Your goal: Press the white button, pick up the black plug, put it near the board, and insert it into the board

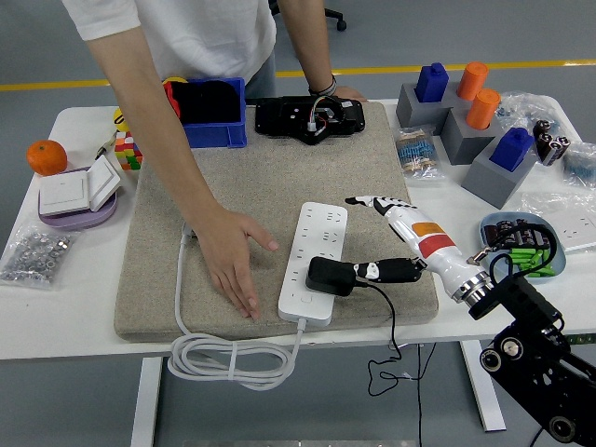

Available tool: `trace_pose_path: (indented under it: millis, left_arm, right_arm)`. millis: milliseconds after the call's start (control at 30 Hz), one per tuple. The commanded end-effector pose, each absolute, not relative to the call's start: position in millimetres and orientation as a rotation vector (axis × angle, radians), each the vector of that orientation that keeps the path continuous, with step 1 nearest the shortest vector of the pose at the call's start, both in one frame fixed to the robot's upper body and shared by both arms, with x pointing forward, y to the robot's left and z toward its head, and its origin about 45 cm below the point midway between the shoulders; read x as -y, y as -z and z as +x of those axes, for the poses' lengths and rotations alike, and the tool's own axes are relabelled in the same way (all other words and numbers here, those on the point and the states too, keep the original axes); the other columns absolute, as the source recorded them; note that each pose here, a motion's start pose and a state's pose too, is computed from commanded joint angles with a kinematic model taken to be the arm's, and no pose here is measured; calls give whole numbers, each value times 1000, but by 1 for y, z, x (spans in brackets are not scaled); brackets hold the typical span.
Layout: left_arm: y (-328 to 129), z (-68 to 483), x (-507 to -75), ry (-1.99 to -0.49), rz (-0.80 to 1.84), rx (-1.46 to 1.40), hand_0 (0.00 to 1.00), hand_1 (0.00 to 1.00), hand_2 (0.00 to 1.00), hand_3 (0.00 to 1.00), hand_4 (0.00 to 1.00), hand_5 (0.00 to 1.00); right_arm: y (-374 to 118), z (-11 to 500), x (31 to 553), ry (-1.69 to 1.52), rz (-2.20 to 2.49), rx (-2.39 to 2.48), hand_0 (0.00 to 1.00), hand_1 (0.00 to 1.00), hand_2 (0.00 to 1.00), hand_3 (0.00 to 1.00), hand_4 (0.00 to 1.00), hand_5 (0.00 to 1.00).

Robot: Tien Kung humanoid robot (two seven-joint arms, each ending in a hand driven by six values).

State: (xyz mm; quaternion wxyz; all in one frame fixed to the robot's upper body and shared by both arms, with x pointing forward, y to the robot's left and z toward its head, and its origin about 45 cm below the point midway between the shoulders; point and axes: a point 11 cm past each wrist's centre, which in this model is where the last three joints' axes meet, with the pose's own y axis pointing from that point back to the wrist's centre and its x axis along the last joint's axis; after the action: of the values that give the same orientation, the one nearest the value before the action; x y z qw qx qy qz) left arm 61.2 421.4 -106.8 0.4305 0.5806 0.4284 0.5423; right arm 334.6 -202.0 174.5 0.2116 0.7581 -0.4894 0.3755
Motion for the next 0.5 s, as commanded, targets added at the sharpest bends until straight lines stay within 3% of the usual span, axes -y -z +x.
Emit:
trace_pose_path:
  millis: [500]
  left_arm:
    - [108,59,-419,-1356,1441,-1078,709,697,668,715,717,304]
  right_arm:
    - [-171,326,286,-905,1888,1611,891,825,799,830,998,515]
